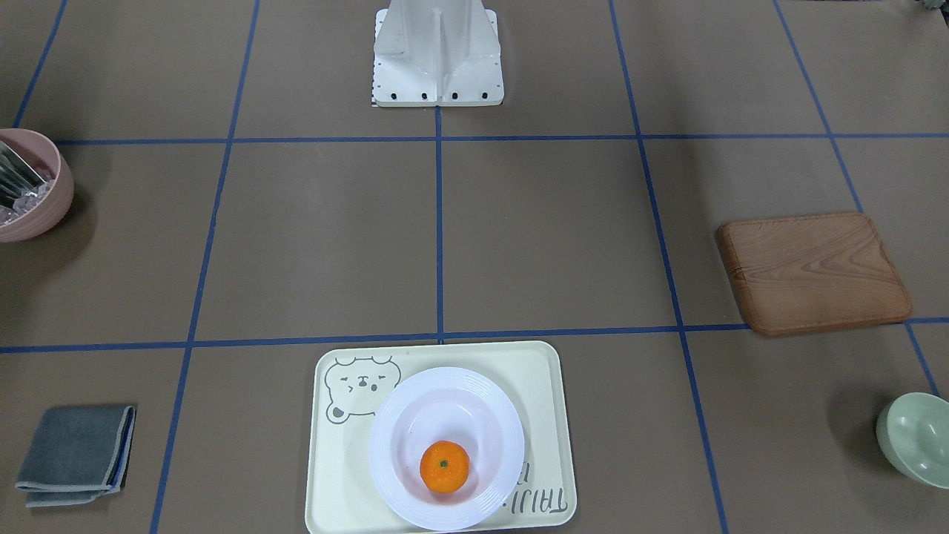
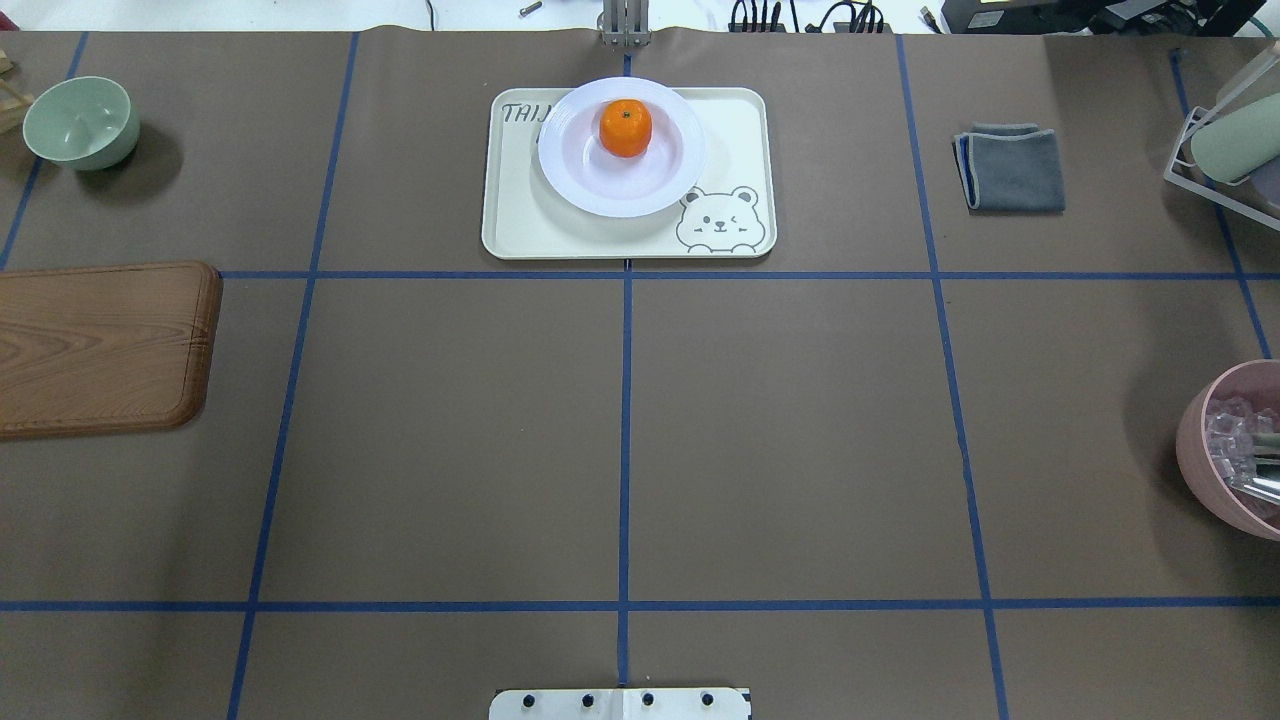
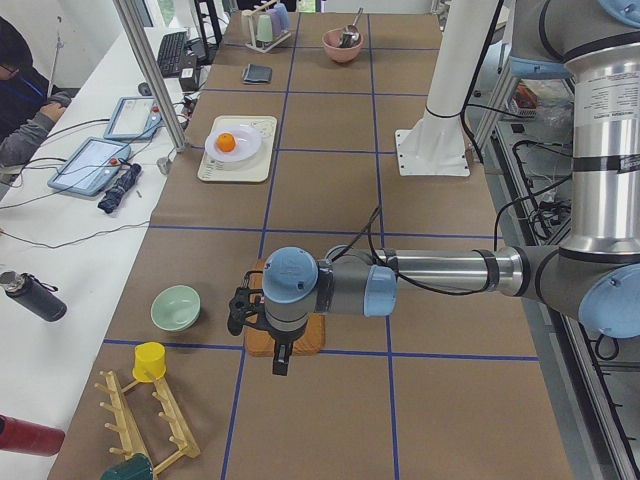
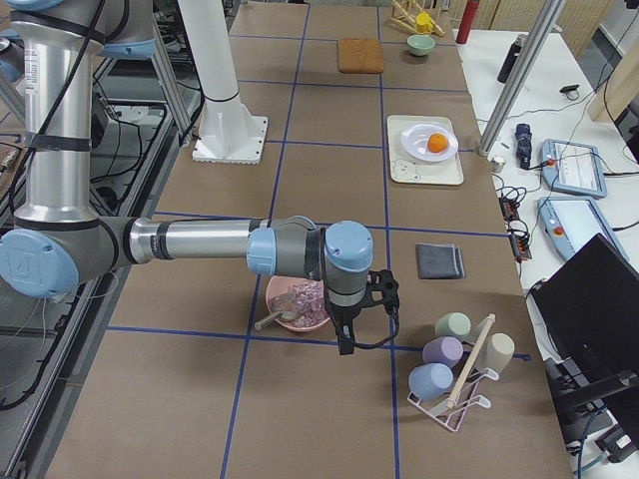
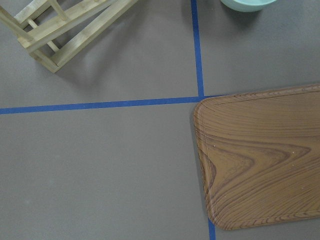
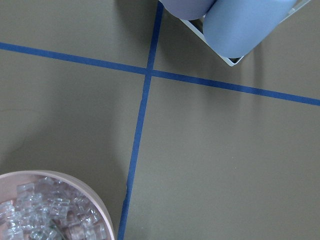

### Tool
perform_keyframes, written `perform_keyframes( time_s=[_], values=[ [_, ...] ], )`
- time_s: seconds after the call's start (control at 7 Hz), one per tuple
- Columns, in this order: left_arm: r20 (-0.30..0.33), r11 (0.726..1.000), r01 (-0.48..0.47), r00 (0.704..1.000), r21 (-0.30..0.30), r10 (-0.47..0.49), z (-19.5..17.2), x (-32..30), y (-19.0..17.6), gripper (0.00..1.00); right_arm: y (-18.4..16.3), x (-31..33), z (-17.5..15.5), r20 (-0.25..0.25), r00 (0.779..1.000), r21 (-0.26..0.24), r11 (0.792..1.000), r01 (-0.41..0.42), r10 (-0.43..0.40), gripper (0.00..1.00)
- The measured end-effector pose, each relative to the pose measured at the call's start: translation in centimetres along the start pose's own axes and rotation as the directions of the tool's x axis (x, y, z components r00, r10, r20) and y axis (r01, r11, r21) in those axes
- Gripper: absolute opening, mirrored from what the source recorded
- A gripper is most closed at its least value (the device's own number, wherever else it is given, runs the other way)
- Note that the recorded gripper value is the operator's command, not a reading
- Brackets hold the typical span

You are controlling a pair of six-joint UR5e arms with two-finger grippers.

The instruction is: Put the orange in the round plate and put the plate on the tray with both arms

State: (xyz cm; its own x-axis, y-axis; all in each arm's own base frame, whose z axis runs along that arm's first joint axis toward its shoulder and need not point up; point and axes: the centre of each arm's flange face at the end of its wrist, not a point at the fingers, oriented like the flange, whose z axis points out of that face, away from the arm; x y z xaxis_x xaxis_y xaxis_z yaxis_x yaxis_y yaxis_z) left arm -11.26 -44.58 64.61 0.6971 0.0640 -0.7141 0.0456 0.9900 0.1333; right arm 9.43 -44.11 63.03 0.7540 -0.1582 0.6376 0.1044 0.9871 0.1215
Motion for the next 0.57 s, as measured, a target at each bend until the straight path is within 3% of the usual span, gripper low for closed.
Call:
perform_keyframes(
  time_s=[0.57],
  values=[
    [0.003,1.000,0.000,1.000,-0.004,0.000,0.24,-0.27,0.08,0.98,-0.09,-0.28,-0.25,0.007,1.000,0.007,1.000,0.004,-0.004,1.00]
  ],
)
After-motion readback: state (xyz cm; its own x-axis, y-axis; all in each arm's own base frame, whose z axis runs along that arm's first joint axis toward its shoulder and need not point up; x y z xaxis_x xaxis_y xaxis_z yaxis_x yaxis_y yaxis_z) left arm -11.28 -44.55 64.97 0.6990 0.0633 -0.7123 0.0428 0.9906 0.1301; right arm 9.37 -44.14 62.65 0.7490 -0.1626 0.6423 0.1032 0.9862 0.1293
